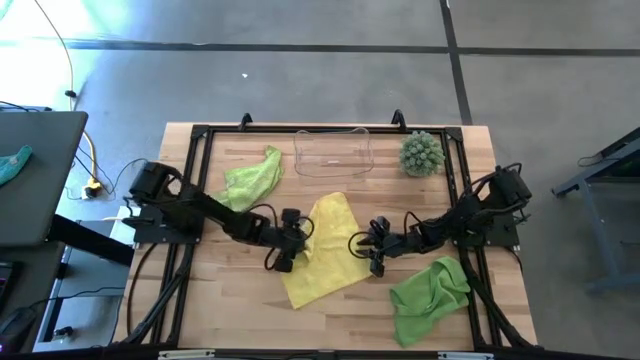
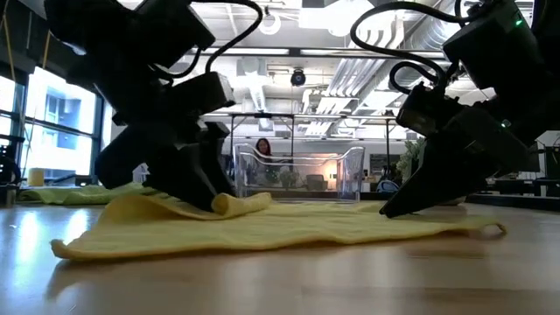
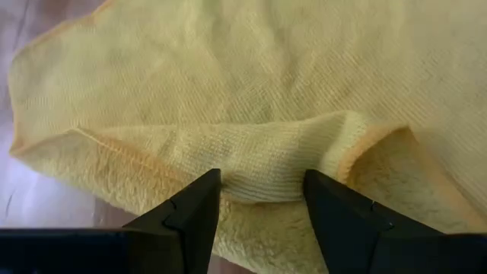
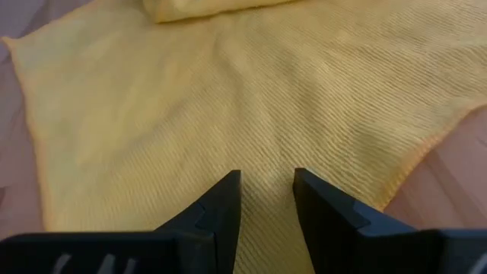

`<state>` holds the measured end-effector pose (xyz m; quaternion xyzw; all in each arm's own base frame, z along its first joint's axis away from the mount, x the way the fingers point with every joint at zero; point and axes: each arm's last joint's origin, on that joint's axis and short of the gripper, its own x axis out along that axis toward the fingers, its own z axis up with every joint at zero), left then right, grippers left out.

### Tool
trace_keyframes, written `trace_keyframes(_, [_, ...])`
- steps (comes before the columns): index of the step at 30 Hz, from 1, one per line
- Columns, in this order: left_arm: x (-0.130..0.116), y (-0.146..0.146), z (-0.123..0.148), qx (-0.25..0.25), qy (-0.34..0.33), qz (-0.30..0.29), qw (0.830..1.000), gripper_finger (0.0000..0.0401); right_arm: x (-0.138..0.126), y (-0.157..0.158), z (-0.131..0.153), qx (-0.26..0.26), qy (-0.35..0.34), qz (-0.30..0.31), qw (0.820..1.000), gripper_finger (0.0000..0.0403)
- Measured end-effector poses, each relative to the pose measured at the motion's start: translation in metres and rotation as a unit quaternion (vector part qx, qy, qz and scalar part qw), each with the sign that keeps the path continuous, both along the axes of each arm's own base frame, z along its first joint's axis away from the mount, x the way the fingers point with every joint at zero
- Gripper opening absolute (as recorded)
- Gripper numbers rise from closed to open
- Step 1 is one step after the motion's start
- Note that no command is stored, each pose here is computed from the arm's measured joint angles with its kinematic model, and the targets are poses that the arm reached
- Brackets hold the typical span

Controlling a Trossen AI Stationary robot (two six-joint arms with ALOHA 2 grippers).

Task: Roll microfiber towels into tight, uniform cylinder then place into a basket
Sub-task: Fold the yellow microfiber towel

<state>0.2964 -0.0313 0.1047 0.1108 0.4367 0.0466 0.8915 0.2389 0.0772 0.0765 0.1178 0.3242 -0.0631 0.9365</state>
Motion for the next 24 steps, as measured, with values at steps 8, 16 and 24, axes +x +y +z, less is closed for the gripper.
trace_keyframes(8, [-0.023,0.004,0.029,0.025,0.040,0.013,0.999,0.0181,-0.001,0.000,-0.002,-0.001,0.010,-0.002,1.000,0.0119])
trace_keyframes(16, [-0.039,0.009,0.051,0.035,0.033,0.089,0.995,0.0181,-0.002,0.000,-0.002,-0.002,0.012,0.001,1.000,0.0119])
trace_keyframes(24, [-0.008,-0.004,0.056,-0.068,-0.101,-0.001,0.993,0.0181,-0.002,-0.001,-0.002,-0.004,0.008,-0.002,1.000,0.0119])
